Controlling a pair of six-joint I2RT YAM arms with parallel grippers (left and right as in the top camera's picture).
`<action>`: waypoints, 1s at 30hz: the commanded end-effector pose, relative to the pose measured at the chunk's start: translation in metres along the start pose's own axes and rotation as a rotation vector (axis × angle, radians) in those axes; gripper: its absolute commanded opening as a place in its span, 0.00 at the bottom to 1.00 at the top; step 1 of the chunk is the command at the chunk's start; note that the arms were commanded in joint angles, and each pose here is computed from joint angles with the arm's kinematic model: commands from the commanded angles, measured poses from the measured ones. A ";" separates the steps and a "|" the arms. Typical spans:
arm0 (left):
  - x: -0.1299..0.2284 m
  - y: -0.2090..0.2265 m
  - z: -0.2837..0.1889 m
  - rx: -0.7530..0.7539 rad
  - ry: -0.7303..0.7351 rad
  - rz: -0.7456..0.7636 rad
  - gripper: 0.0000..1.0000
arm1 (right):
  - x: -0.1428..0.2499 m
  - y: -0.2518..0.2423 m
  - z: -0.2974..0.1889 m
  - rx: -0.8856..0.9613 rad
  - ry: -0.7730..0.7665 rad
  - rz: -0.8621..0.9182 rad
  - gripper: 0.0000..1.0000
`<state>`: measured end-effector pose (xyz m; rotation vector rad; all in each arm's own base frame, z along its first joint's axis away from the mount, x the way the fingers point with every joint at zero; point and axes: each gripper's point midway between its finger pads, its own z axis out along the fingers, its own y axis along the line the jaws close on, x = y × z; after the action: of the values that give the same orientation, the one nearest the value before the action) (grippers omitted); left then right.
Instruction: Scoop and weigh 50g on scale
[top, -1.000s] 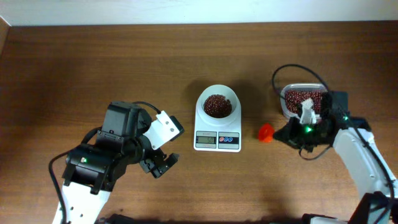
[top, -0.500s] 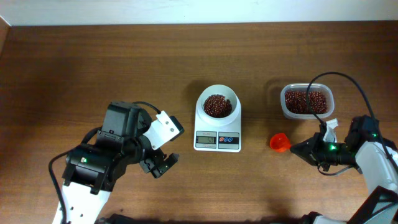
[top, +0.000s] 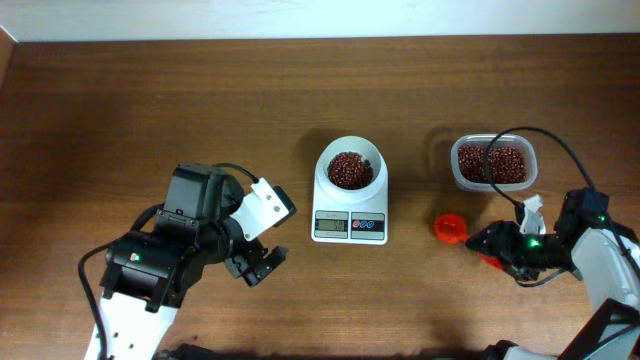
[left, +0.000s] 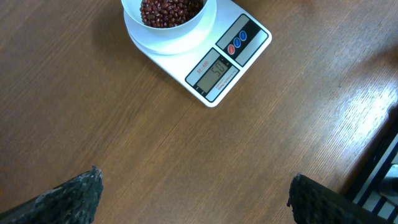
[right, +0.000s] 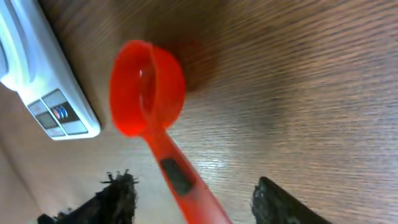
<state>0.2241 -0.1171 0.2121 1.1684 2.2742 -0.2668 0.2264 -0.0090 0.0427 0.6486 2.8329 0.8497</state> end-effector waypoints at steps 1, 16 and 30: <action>-0.003 0.000 -0.001 0.006 -0.013 0.013 0.99 | 0.000 -0.004 0.000 0.016 -0.007 -0.003 0.77; -0.003 0.000 -0.001 0.006 -0.013 0.013 0.99 | -0.041 -0.014 -0.012 0.111 -0.149 -0.054 0.99; -0.003 0.000 -0.001 0.006 -0.013 0.013 0.99 | -0.054 0.140 -0.163 -0.211 -0.575 -0.443 0.99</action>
<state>0.2241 -0.1171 0.2121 1.1684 2.2742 -0.2668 0.3005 -0.0279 0.2103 0.2946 2.3340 0.6668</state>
